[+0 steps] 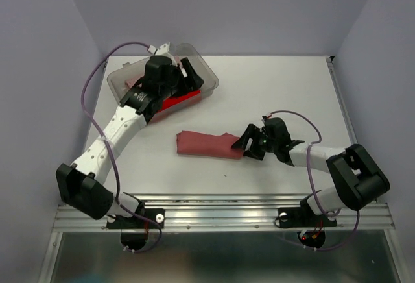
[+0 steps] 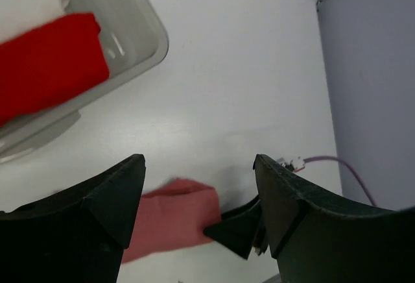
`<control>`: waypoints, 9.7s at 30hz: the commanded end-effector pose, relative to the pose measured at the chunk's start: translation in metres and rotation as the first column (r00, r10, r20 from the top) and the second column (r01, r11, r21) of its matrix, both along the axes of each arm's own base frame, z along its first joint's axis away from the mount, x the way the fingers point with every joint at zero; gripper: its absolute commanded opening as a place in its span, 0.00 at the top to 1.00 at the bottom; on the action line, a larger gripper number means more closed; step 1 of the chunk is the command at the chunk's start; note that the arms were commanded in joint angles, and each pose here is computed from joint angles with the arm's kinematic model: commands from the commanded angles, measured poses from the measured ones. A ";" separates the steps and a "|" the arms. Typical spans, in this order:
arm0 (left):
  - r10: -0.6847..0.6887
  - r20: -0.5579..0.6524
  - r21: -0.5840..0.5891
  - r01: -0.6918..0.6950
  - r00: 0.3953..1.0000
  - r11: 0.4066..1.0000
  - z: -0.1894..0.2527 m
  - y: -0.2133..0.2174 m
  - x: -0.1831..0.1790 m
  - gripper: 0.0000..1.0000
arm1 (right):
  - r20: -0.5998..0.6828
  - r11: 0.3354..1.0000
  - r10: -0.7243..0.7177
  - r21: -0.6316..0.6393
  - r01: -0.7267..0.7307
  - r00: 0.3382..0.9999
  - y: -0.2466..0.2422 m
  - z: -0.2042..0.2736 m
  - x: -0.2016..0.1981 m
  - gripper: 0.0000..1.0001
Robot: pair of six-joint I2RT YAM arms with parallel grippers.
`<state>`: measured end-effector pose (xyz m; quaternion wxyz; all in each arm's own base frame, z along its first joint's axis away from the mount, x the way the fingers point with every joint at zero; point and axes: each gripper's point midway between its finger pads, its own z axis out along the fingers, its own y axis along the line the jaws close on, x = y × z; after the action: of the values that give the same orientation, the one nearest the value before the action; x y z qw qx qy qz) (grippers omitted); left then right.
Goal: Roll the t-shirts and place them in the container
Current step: Pick up the T-shirt from the center of the board, then place the T-shirt in the bin.
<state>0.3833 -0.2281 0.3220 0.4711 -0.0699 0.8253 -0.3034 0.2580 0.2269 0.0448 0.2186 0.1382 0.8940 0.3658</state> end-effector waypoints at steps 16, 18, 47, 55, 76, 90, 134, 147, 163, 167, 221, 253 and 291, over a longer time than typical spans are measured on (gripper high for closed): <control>0.213 -0.377 0.002 -0.229 0.901 0.973 -0.171 0.080 -0.135 0.20 | -0.011 0.998 -0.047 -0.035 0.047 0.999 -0.003 -0.033 0.011 0.57; 0.232 -0.396 0.010 -0.248 0.889 0.969 -0.181 0.084 -0.138 0.18 | -0.005 0.998 -0.043 -0.039 0.043 0.999 -0.003 -0.033 0.011 0.68; 0.148 -0.457 -0.133 -0.232 0.877 0.964 -0.268 0.078 -0.114 0.20 | -0.022 0.999 0.007 -0.035 -0.008 1.000 0.000 -0.035 0.004 0.89; 0.119 -0.492 -0.129 -0.207 0.863 0.970 -0.286 0.072 -0.113 0.27 | -0.020 0.999 0.012 -0.034 -0.012 1.000 0.001 -0.035 0.004 0.89; 0.282 -0.409 0.075 -0.276 0.868 0.958 -0.283 0.102 -0.085 0.15 | -0.030 0.999 0.035 -0.040 -0.036 0.999 0.001 -0.040 0.001 0.90; 0.111 -0.449 -0.070 -0.159 0.887 0.985 -0.300 0.067 -0.085 0.35 | -0.031 0.998 0.044 -0.037 -0.045 0.999 0.003 -0.040 0.000 0.90; 0.134 -0.429 -0.022 -0.159 0.893 0.987 -0.282 0.074 -0.082 1.00 | 0.152 0.994 0.103 -0.037 -0.099 0.983 -0.009 0.025 0.025 0.05; 0.131 -0.445 -0.012 -0.153 0.886 0.988 -0.288 0.073 -0.082 1.00 | -0.007 0.989 0.127 -0.079 -0.127 0.992 0.002 -0.023 0.027 0.11; 0.142 -0.455 -0.005 -0.162 0.879 0.987 -0.291 0.075 -0.086 1.00 | -0.068 0.993 0.092 -0.067 -0.097 0.993 0.005 -0.040 0.010 0.31; 0.147 -0.454 -0.004 -0.166 0.879 0.986 -0.291 0.076 -0.086 1.00 | -0.080 0.991 0.066 -0.109 -0.074 0.995 -0.005 -0.046 0.004 0.17; 0.211 -0.300 0.046 -0.207 0.930 0.977 -0.176 0.093 -0.074 1.00 | 0.179 0.981 0.091 -0.184 -0.057 0.980 0.017 0.067 0.061 0.99; 0.548 0.038 0.060 -0.549 0.836 0.834 -0.034 0.167 0.013 1.00 | 0.681 0.966 0.197 -0.257 -0.022 0.706 0.112 0.228 0.276 0.99; 0.645 -0.134 0.293 -0.591 0.753 0.751 -0.212 0.213 0.042 1.00 | 0.631 0.942 0.336 -0.212 -0.261 0.699 0.179 0.107 0.313 0.99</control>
<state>0.4282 -0.0252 0.1141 0.4472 -0.3167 0.8353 -0.0443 0.5530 0.4081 0.1207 0.4185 -0.1539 0.8182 0.3629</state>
